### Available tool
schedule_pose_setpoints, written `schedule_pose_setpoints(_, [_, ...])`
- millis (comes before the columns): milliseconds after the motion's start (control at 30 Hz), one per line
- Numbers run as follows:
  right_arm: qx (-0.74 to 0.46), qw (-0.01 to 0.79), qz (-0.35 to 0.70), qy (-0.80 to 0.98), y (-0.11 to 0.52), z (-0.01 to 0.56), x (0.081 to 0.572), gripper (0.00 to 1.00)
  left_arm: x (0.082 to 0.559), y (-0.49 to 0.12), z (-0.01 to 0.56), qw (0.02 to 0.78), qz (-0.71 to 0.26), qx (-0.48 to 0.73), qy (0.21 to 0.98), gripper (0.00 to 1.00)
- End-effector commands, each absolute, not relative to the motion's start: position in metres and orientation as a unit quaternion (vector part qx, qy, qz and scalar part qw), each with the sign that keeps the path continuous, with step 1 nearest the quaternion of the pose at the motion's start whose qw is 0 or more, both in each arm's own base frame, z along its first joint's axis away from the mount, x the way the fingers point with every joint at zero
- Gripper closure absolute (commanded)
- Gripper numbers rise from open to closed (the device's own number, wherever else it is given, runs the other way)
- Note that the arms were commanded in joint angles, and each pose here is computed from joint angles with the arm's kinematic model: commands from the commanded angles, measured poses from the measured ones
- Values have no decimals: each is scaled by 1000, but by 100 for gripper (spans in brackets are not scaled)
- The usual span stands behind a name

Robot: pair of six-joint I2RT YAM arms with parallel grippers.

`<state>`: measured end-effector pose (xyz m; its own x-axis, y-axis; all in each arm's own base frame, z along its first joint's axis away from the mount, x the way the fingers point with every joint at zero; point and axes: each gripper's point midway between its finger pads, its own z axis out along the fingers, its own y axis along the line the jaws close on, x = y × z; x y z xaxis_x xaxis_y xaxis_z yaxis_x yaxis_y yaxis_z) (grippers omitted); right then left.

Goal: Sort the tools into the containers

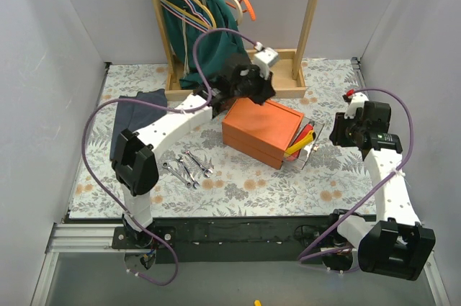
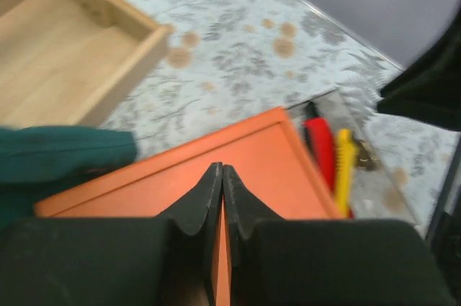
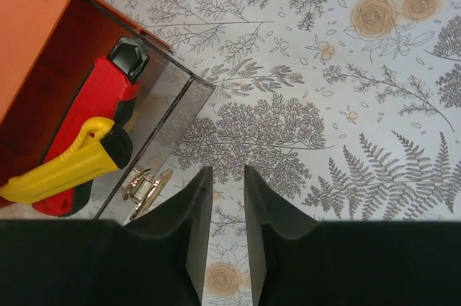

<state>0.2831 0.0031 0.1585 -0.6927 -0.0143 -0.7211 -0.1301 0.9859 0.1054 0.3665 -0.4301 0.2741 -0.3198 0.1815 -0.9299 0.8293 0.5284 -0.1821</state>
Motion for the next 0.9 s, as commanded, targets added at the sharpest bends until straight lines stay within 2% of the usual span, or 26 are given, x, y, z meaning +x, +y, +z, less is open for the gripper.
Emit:
schedule_pose_setpoints(0, [-63, 412, 105, 903, 14, 163, 297, 74, 391, -365, 241, 434, -292, 342, 780, 100])
schedule_pose_setpoints(100, [-72, 412, 120, 900, 19, 160, 300, 82, 395, -355, 214, 413, -281, 348, 793, 100])
schedule_pose_setpoints(300, [-76, 397, 164, 900, 32, 146, 306, 83, 384, -357, 176, 360, -290, 361, 810, 100])
schedule_pose_setpoints(467, [-54, 379, 246, 890, 56, 144, 308, 83, 382, -356, 145, 310, -281, 365, 832, 100])
schedule_pose_setpoints(867, [-29, 365, 347, 863, 88, 155, 344, 83, 374, -352, 117, 283, -277, 366, 842, 100])
